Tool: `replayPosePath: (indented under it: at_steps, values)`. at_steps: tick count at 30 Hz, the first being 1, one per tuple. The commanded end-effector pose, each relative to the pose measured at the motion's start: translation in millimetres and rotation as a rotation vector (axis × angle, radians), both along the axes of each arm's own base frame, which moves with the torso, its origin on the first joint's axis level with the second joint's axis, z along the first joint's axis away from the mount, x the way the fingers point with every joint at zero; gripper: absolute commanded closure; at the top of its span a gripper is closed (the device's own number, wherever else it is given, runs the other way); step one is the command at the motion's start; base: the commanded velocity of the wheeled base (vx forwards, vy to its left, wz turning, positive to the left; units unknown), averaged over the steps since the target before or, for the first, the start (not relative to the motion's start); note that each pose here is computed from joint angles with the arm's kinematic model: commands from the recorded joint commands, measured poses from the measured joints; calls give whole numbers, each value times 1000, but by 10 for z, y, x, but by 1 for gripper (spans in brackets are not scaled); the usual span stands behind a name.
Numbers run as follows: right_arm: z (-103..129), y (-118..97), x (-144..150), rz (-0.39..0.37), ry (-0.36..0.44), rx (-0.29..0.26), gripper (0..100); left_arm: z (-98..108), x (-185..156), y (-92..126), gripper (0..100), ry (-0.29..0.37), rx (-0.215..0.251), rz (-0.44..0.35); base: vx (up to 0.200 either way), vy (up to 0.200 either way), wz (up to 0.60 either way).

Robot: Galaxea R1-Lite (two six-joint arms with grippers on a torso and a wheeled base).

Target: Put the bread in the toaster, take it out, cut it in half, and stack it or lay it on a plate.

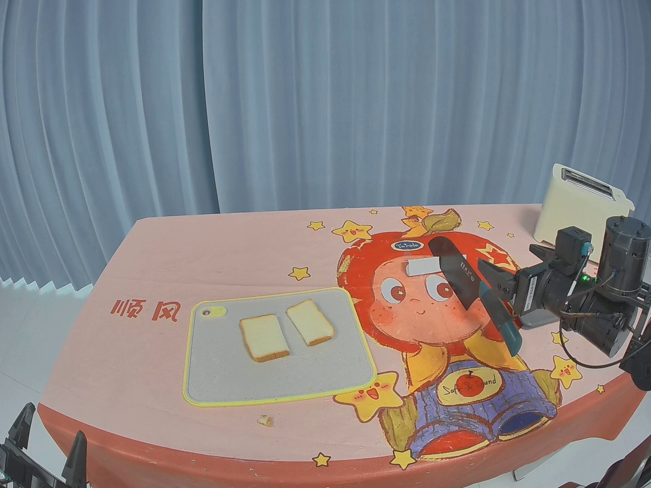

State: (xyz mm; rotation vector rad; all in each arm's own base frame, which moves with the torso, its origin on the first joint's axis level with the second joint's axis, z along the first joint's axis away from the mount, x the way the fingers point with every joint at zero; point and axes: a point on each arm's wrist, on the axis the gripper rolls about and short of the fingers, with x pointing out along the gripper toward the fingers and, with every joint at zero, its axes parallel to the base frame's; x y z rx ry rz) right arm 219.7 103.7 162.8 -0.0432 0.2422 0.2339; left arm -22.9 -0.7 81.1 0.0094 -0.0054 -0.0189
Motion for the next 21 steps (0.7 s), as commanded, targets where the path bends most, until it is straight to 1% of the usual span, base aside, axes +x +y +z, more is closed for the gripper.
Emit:
replayPosePath:
  at_steps: [1,10,15,16,21]
  values:
    - [-13,-3,7,-3,5,-1,0,-52,1,0,0,1,0,1,0,0,0]
    - [-12,-75,25,-36,3,-1,0,-52,1,0,0,1,0,1,0,0,0]
    - [0,-78,21,-91,-12,-5,0,-52,1,0,0,1,0,1,0,0,0]
    - [-4,-79,19,-91,-11,-6,0,-52,1,0,0,1,0,1,0,0,0]
    - [-48,-144,-134,-91,1,-13,0,-52,1,0,0,1,0,1,0,0,0]
